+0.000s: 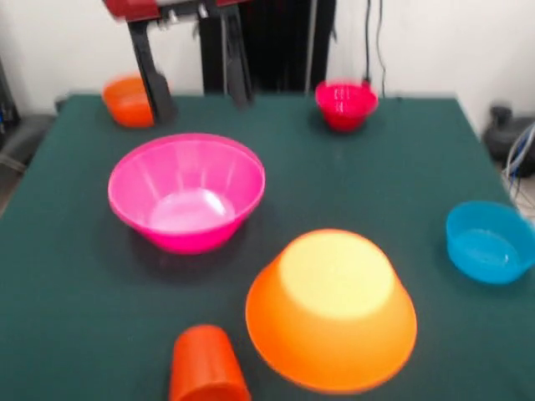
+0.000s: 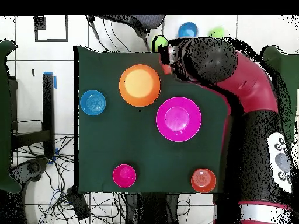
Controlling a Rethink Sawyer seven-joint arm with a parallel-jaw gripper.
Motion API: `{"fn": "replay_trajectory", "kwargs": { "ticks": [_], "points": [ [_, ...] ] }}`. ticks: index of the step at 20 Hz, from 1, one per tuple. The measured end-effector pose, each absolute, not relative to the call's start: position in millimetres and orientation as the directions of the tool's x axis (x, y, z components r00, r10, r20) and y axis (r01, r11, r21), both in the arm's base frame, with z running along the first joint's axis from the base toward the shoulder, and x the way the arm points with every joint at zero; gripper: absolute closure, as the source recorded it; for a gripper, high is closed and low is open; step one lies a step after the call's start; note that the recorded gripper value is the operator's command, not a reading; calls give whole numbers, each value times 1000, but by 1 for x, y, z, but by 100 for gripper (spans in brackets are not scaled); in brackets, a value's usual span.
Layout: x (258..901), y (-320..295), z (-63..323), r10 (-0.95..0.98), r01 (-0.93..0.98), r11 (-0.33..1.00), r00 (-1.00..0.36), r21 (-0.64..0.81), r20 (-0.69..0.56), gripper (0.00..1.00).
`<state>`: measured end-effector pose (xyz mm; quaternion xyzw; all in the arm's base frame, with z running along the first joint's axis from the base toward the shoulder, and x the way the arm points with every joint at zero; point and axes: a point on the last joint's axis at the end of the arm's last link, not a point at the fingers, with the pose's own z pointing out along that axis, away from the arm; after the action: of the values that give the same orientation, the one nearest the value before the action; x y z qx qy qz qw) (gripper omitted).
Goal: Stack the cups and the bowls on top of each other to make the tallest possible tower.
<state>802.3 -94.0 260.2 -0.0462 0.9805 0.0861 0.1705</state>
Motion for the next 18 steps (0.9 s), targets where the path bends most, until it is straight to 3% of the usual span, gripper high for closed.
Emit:
{"fn": "replay_trajectory", "kwargs": {
  "ticks": [12,18],
  "points": [
    [848,-146,254,-78,-127,984,-935,122,-346,0],
    [886,-184,226,-81,-132,980,-945,145,-317,0]
  ]
}}
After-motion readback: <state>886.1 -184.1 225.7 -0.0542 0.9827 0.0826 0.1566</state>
